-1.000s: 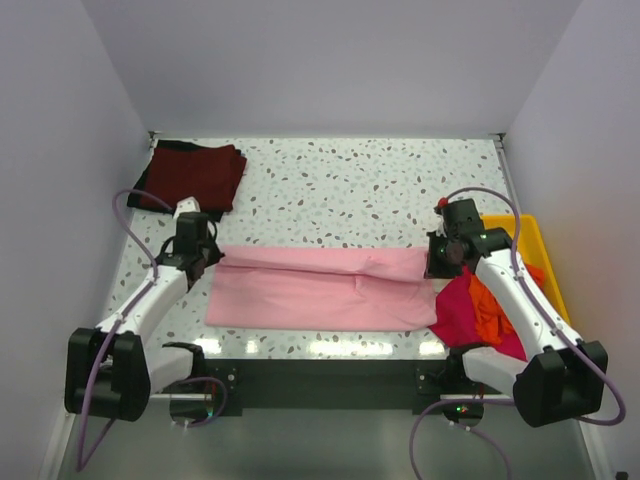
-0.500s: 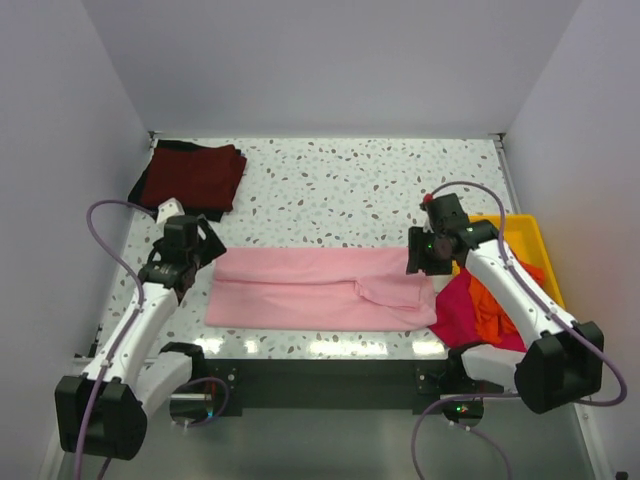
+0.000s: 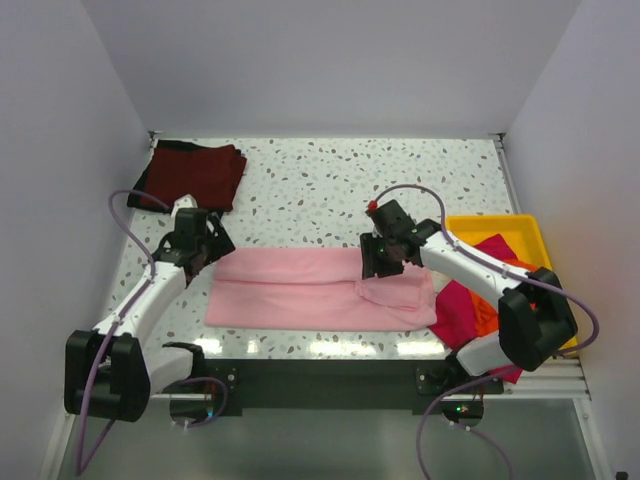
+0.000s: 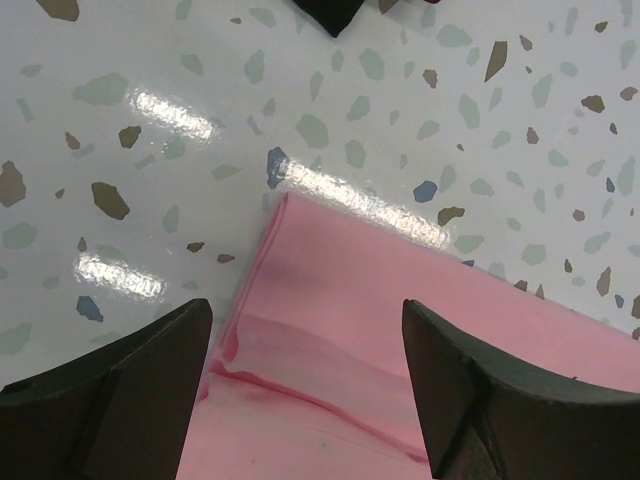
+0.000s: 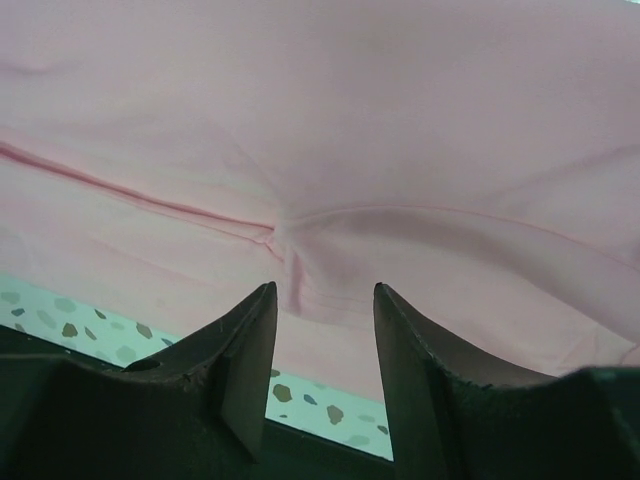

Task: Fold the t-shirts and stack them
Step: Fold the tshirt

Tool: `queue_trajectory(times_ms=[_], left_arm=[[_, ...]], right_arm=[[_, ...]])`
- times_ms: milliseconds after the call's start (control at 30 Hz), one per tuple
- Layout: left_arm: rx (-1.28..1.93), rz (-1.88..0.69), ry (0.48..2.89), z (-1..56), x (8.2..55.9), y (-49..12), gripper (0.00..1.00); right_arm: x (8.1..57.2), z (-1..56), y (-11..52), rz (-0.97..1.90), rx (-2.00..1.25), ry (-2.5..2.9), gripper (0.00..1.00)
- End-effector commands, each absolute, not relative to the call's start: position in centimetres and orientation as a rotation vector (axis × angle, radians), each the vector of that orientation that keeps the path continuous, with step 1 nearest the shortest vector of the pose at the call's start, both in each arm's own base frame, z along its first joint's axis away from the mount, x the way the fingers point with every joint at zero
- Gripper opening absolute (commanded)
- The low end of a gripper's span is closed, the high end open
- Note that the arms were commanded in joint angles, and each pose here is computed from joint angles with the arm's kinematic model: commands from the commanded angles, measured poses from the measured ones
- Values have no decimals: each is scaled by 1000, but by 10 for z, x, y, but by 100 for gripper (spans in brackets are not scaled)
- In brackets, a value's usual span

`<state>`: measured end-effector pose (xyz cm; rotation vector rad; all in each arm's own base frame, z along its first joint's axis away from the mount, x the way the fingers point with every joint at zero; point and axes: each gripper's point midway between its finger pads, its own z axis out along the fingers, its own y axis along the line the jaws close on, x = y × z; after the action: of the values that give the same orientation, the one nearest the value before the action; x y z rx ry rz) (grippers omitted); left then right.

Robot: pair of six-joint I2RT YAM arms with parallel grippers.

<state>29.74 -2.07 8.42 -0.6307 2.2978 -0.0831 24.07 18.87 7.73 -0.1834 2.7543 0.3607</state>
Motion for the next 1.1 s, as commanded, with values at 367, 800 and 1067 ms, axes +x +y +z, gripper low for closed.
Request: queue_trajectory(times_ms=[367, 800, 1067], left_arm=[[-510, -223, 2292, 79, 323, -64, 81], [-413, -252, 2307, 78, 332, -102, 81], [-275, -354, 2326, 67, 332, -151, 81]], right_arm=[[232, 32, 219, 367, -194, 2796, 40], [199, 72, 202, 369, -144, 2780, 43], [217, 81, 177, 193, -76, 2724, 52]])
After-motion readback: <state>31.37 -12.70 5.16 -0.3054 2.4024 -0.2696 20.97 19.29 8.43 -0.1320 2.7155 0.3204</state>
